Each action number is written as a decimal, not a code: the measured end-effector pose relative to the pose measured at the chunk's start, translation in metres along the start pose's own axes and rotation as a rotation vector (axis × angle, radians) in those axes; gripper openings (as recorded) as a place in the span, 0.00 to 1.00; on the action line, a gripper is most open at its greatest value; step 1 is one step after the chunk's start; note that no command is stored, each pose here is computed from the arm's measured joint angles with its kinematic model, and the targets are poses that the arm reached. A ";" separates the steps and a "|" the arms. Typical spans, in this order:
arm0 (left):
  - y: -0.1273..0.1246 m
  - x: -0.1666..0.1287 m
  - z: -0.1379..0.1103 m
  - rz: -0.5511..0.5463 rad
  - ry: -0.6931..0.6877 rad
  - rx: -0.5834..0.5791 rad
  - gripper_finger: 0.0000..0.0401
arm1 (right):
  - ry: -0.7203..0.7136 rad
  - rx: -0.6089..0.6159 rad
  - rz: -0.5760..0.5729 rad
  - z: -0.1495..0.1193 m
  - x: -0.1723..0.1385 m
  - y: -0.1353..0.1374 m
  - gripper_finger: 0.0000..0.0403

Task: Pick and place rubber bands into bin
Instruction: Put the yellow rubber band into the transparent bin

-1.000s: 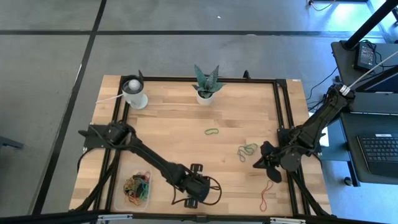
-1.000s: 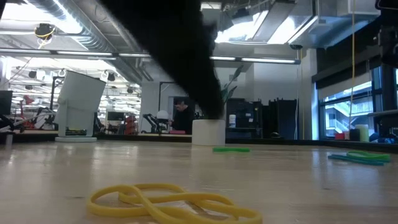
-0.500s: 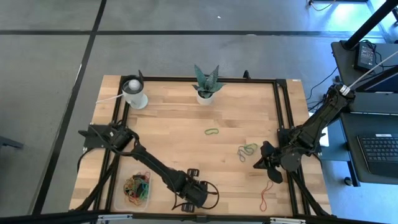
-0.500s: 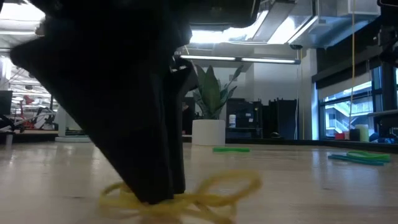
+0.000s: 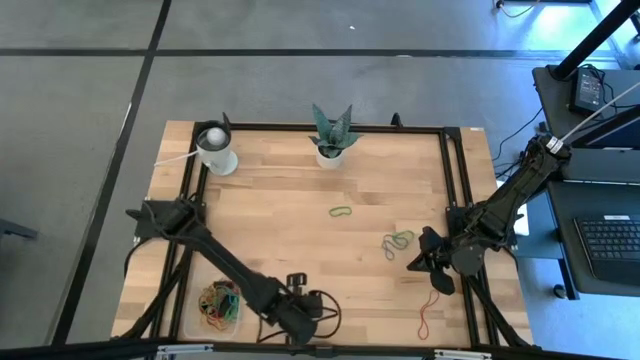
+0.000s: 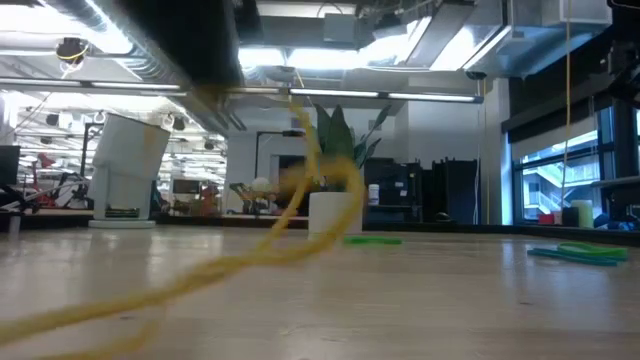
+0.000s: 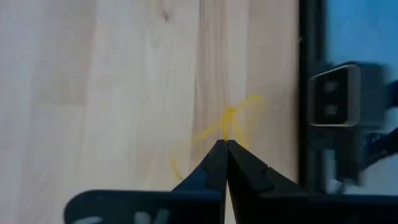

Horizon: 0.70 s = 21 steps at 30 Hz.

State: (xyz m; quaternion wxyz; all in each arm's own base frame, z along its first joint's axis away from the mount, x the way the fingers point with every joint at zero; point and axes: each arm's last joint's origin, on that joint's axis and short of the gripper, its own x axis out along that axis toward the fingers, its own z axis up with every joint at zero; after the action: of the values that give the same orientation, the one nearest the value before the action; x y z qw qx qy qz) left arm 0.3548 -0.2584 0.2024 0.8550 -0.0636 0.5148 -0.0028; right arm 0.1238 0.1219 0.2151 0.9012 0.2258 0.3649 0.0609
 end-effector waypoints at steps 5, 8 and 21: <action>-0.008 -0.047 -0.002 0.015 -0.107 -0.027 0.00 | -0.001 0.000 0.000 0.000 0.000 0.000 0.02; -0.010 -0.068 -0.007 0.028 -0.138 -0.045 0.00 | -0.001 0.000 0.000 0.000 0.000 0.000 0.02; -0.012 -0.149 -0.056 0.064 -0.061 -0.190 0.00 | -0.036 0.018 0.031 0.003 0.000 0.004 0.02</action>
State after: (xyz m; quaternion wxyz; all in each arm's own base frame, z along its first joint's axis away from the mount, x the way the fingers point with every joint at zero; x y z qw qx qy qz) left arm 0.2358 -0.2658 0.3089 0.8600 -0.1282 0.4882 0.0752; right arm 0.1261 0.1240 0.2189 0.9044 0.2407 0.3457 0.0677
